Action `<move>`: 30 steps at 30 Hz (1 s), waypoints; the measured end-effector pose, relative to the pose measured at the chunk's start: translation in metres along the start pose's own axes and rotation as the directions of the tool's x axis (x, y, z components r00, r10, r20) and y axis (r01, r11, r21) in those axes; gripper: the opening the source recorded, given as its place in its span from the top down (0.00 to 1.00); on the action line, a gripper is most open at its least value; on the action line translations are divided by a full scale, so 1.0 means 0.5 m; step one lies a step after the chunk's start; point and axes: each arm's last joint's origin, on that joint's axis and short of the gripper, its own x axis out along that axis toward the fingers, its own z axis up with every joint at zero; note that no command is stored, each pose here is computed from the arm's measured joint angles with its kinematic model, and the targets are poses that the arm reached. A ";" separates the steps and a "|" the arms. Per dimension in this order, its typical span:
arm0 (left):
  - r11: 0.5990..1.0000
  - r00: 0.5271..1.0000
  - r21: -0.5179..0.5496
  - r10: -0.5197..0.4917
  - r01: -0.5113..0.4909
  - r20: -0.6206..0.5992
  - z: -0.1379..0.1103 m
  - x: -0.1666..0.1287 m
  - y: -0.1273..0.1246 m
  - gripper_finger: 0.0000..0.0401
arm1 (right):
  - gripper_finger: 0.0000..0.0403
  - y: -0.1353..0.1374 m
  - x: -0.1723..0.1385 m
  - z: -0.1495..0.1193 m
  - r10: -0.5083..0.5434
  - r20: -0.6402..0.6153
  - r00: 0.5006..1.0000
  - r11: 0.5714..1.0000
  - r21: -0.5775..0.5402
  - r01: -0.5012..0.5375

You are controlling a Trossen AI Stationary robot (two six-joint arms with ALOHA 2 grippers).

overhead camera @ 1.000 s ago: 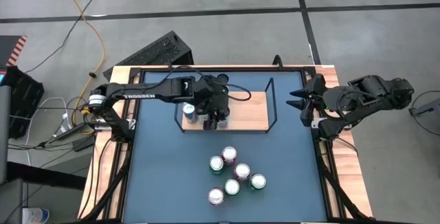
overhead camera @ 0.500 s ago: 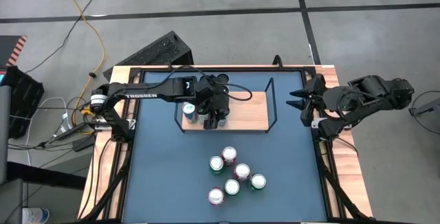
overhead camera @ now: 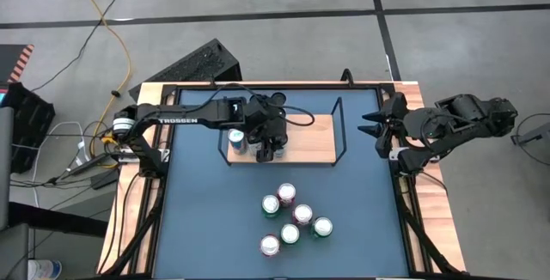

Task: Place canned beverage on shelf
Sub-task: Put the white and blue soda can on the shelf aligned with the other white and blue soda cans

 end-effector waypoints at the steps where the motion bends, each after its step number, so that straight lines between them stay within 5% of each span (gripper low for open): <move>1: 1.000 1.000 -0.001 0.002 -0.002 0.001 0.000 0.000 0.000 0.41 | 0.62 0.000 0.000 0.000 -0.001 0.000 1.000 1.000 0.000 0.001; 9: 1.000 1.000 0.003 0.019 -0.019 -0.009 -0.001 -0.003 -0.001 0.40 | 0.62 0.000 0.000 0.000 0.000 0.000 1.000 1.000 0.000 0.000; 17: 1.000 0.999 0.017 -0.025 0.026 -0.026 -0.005 -0.003 -0.003 0.26 | 0.62 0.001 0.000 0.000 0.011 -0.006 1.000 1.000 0.000 -0.011; 30: 0.998 1.000 0.063 0.004 -0.003 -0.019 0.027 -0.043 0.004 0.25 | 0.62 0.001 -0.001 -0.001 0.015 -0.010 1.000 1.000 -0.004 -0.015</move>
